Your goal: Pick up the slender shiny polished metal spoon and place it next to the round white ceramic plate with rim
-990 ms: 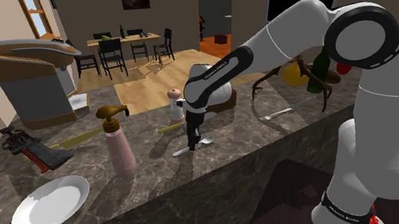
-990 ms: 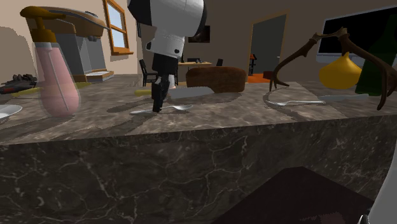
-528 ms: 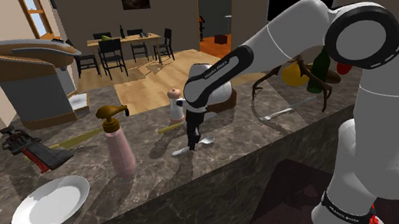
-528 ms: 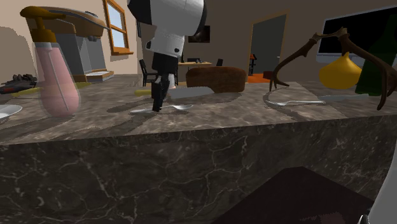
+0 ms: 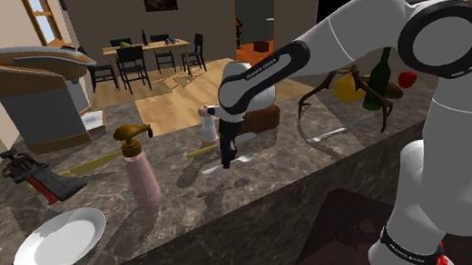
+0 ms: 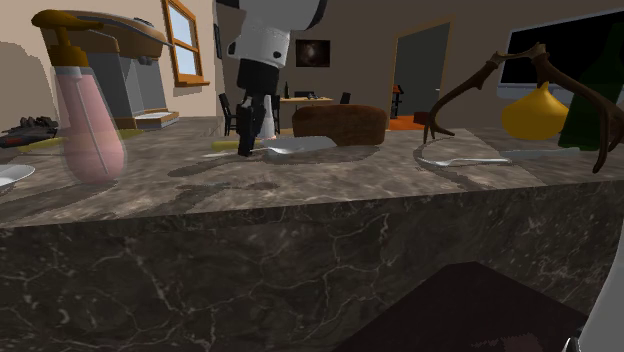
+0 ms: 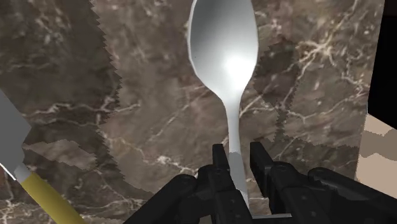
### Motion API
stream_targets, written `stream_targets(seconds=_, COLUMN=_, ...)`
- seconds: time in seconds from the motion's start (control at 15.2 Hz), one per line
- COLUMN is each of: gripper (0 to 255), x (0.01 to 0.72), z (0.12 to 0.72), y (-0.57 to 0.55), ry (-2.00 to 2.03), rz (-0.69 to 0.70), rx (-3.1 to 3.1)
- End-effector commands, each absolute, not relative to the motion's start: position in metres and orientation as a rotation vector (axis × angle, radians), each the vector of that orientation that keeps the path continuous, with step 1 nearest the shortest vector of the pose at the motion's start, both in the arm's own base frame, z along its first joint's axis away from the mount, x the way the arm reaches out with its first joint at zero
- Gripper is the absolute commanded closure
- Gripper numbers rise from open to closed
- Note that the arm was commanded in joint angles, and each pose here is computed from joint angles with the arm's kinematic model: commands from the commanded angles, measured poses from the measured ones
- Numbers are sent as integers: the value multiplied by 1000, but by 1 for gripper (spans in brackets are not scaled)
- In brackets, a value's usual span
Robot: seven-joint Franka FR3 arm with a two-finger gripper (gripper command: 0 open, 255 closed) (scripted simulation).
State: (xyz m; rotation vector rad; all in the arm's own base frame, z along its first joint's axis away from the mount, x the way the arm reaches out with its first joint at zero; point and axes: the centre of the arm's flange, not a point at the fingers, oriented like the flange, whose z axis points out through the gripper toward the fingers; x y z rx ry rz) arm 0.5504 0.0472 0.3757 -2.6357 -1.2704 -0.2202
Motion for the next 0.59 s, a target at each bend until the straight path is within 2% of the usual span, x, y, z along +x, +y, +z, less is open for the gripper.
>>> stream_targets(seconds=0.0, gripper=255, x=551, z=386, y=47, ry=-1270, rz=-220, rx=-2636)
stream_targets(seconds=0.53, gripper=255, x=551, z=426, y=47, ry=-1270, rz=-220, rx=-2636)
